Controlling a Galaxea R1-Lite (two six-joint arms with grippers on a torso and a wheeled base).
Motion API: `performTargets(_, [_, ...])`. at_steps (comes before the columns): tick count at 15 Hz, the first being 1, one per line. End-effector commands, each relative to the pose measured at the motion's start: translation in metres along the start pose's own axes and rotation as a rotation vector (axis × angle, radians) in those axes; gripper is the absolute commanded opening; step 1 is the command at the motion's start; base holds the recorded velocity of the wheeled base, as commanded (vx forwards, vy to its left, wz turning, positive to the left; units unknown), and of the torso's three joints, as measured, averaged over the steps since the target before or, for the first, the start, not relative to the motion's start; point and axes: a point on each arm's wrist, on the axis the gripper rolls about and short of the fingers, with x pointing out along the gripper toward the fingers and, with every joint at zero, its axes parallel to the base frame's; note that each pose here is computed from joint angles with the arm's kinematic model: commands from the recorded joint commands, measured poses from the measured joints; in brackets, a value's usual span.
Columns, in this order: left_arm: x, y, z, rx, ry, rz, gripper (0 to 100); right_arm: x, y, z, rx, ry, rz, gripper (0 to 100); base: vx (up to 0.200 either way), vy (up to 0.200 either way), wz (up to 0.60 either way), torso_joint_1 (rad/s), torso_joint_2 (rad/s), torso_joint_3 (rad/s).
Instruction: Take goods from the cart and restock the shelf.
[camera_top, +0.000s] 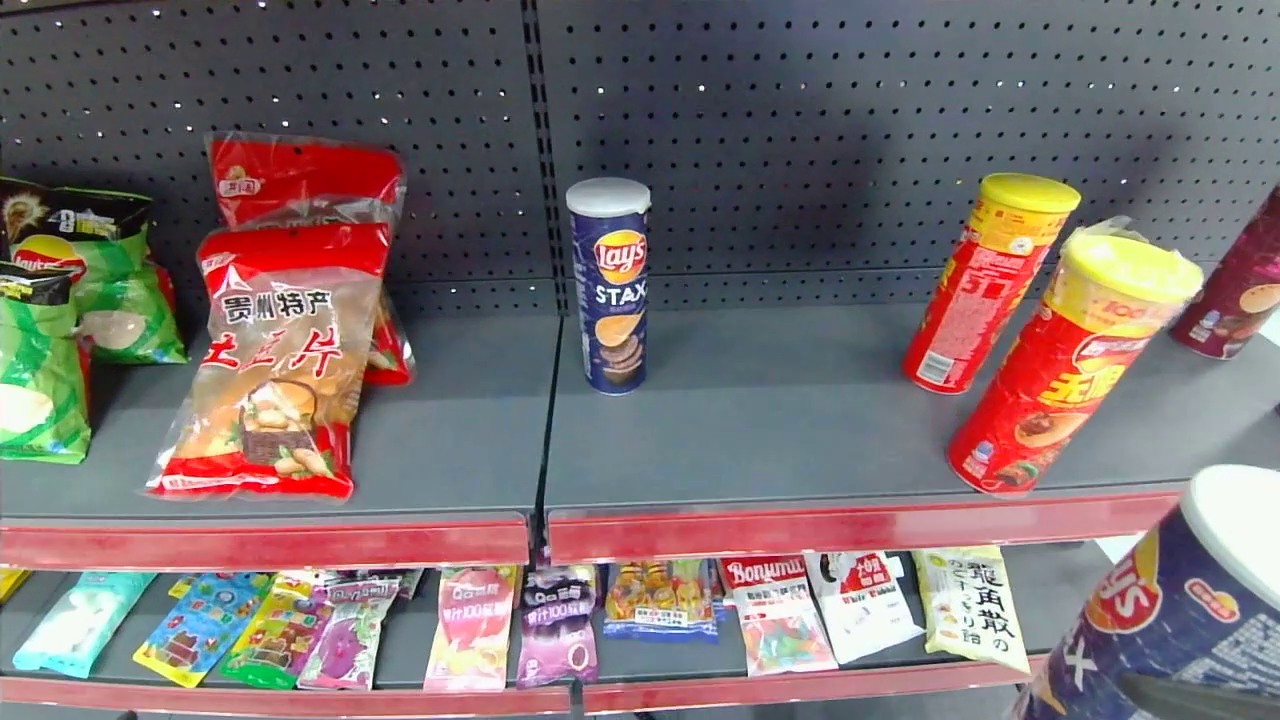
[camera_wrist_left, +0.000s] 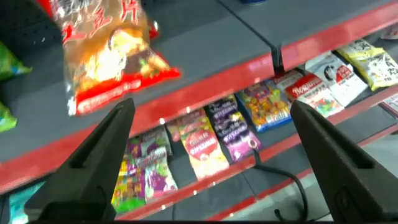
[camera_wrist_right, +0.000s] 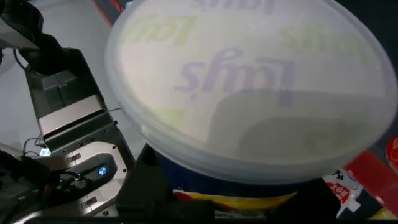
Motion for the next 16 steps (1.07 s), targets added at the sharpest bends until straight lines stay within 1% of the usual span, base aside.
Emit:
performTargets(1, [0.0,-0.0001,0.0001,0.0,0.0,-0.003,100,0.0007,-0.0001,-0.0005,0.001,0.004,0.002,0,0.0,0.0,0.0,0.0,0.0,0.0])
performTargets(2, [0.0,-0.0001,0.0001,0.0,-0.001,-0.005,100,0.0011,0.0,-0.002,0.003,0.009,0.003,0,0.0,0.0,0.0,0.0,0.0,0.0])
performTargets(8, [0.0007,-0.0004,-0.002,-0.001,0.007,-0.006,100,0.001,0.0007,-0.0064,0.006,0.019,0.004,0,0.0,0.2,0.0,-0.002,0.0,0.003])
performTargets(13, [0.0005,-0.0007,-0.0033,0.003,0.009,-0.004,100,0.0008,0.0009,-0.0068,0.006,0.019,0.004,0,0.0,0.0,0.0,0.0,0.0,0.0])
performTargets(16, [0.0008,-0.0006,-0.0031,0.005,0.009,-0.004,100,0.0001,0.0011,-0.0067,0.005,0.016,0.004,0,0.2,0.0,0.0,-0.006,0.0,0.004])
